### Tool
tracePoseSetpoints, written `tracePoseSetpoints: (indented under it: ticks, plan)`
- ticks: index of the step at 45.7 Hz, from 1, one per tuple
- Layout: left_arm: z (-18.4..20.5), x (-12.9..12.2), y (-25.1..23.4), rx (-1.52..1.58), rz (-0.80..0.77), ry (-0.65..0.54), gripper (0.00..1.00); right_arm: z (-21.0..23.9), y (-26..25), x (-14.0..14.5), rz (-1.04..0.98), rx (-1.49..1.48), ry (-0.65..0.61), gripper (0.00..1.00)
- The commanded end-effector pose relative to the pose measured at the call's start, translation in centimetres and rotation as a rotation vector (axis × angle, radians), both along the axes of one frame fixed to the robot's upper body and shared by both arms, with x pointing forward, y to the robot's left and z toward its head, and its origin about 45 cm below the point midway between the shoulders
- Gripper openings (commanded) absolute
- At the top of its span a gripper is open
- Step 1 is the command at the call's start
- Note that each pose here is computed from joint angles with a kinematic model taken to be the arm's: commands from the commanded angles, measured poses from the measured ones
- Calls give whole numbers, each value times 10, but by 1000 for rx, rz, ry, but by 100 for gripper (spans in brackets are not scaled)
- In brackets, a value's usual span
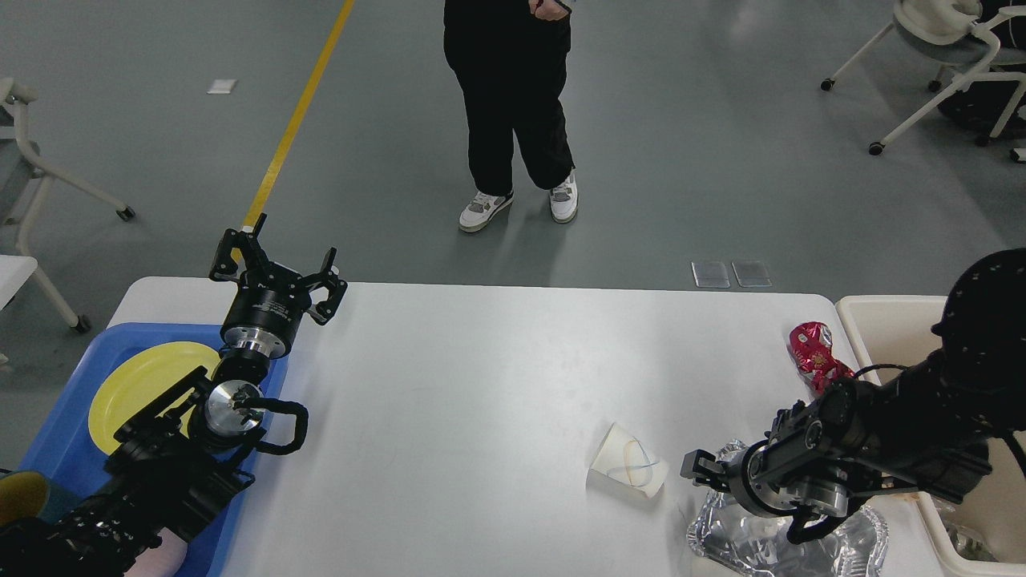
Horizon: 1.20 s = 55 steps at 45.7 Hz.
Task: Tidy desktop
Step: 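Grasp the foil container and lift it into the white bin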
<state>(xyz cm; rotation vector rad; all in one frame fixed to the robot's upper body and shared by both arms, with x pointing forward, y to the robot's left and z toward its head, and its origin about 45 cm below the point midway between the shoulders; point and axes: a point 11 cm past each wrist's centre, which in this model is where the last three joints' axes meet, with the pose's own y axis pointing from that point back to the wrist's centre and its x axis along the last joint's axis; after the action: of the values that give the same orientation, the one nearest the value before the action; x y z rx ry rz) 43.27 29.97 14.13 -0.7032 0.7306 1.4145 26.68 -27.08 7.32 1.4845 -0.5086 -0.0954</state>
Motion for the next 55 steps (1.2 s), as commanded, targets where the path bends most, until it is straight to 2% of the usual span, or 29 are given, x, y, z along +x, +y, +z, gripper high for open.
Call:
tracePoseSetpoints:
  ticks: [1, 3, 4, 5, 19, 34, 43, 51, 55]
  plan:
    - [0, 0, 0, 1, 0, 0, 99, -6, -3, -1, -3, -5, -6, 39]
    - [0, 0, 0, 0, -1, -1, 100, -8, 0, -2, 4, -2, 0, 32]
    - [0, 0, 0, 1, 0, 0, 99, -8, 0, -3, 7, -3, 4, 19]
    - [0, 0, 0, 1, 0, 0, 99, -8, 0, -4, 7, -2, 5, 0]
    - [0, 0, 0, 0, -1, -1, 99, -6, 2, -3, 12, -10, -13, 0]
    - [0, 0, 0, 0, -1, -1, 99, 17, -3, -28, 7, 14, 74, 0]
    - [0, 0, 0, 0, -1, -1, 99, 74, -13, -27, -19, 80, 102, 0]
    - [-1, 0, 0, 0, -1, 0, 99, 153, -26, 5, 17, 169, 140, 0]
    - [0, 0, 0, 0, -1, -1, 99, 192, -24, 21, 106, 159, 119, 0]
